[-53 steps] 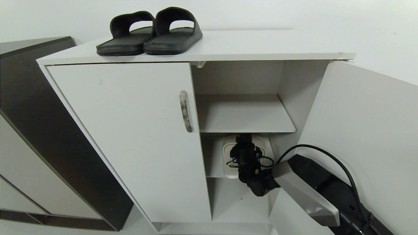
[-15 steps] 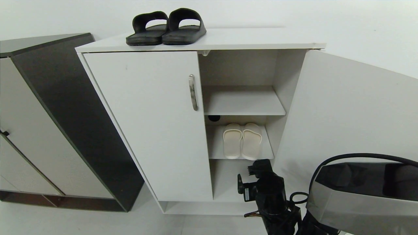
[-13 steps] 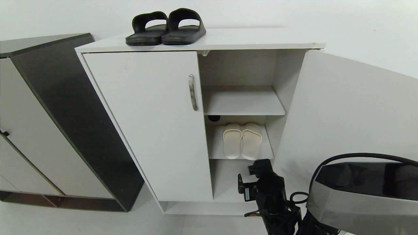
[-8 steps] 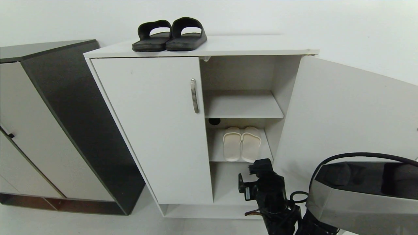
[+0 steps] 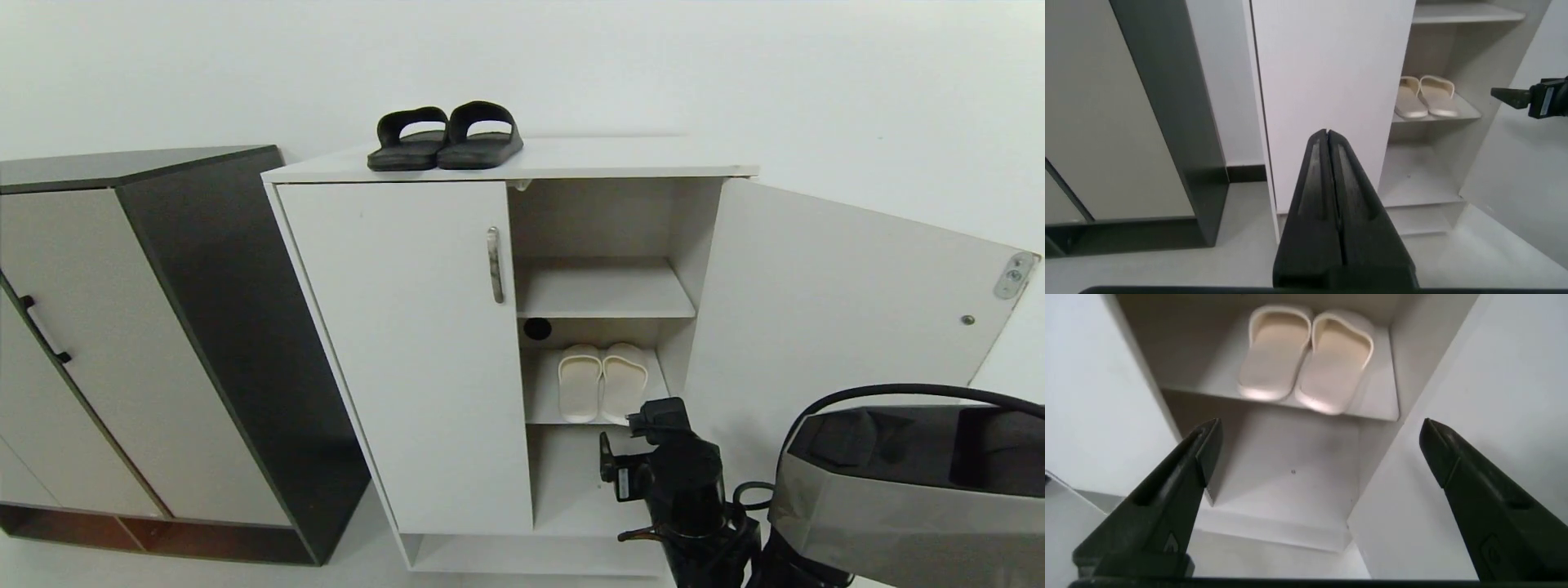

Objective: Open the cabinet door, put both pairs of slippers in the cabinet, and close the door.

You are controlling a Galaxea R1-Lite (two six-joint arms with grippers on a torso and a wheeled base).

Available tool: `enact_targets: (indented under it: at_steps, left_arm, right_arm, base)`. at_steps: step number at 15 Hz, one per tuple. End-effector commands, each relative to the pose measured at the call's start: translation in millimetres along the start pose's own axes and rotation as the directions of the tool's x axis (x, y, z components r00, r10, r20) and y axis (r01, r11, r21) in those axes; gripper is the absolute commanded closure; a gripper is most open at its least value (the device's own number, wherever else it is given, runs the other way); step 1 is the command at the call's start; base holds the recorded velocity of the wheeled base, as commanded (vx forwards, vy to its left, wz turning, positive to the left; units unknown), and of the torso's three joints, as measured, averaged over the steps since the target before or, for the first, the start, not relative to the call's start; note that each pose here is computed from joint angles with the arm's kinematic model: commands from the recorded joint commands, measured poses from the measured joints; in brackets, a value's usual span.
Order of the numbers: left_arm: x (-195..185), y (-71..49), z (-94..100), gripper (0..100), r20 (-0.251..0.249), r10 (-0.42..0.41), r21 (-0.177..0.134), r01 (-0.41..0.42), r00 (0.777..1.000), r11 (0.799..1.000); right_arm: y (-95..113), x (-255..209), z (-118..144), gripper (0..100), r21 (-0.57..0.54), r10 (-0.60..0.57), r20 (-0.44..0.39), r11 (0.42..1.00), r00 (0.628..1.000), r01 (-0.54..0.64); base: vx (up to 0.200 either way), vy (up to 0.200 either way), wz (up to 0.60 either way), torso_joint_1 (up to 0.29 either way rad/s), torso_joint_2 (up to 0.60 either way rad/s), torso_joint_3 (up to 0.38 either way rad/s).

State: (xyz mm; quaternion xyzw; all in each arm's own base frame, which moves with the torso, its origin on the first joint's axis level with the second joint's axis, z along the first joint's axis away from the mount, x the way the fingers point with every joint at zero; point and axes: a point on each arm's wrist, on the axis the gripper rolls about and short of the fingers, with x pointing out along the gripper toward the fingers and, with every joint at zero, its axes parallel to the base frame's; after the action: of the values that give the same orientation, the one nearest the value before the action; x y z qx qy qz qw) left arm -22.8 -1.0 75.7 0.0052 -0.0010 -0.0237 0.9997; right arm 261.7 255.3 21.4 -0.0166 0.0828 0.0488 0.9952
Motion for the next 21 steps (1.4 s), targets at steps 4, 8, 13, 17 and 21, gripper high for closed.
enact_targets:
  at_steps: [4,8,13,17,21]
  left_arm:
    - [0,0.0,0.0,100,-0.002,-0.002,0.016,0.002,1.0,1.0]
    - [0,0.0,0.0,100,-0.002,-0.002,0.014,0.002,1.0,1.0]
    - [0,0.0,0.0,100,-0.002,-0.002,0.013,0.002,1.0,1.0]
    - [0,0.0,0.0,100,-0.002,-0.002,0.005,0.002,1.0,1.0]
    - [0,0.0,0.0,100,-0.002,-0.002,0.005,0.002,1.0,1.0]
  right_arm:
    - [-5,-12,-2,0,-0.001,0.059,-0.006,0.998,0.998,-0.059]
    - [-2,-19,-4,0,-0.016,0.084,-0.008,0.996,0.996,-0.084]
    - [-3,-18,-5,0,-0.025,0.085,-0.005,0.996,0.996,-0.085]
    - [-4,-19,-8,0,-0.03,0.084,-0.012,0.996,0.996,-0.084]
    - [-4,-19,-7,0,-0.026,0.083,-0.002,0.996,0.997,-0.084]
  base:
    - [0.0,0.0,0.0,0.001,0.0,0.03]
    - [0.0,0.0,0.0,0.0,0.0,0.0]
    - [0.0,0.16,0.0,0.002,0.0,0.003]
    - [0.0,0.2,0.0,0.007,0.0,0.006]
    - [0.0,0.2,0.0,0.0,0.0,0.0]
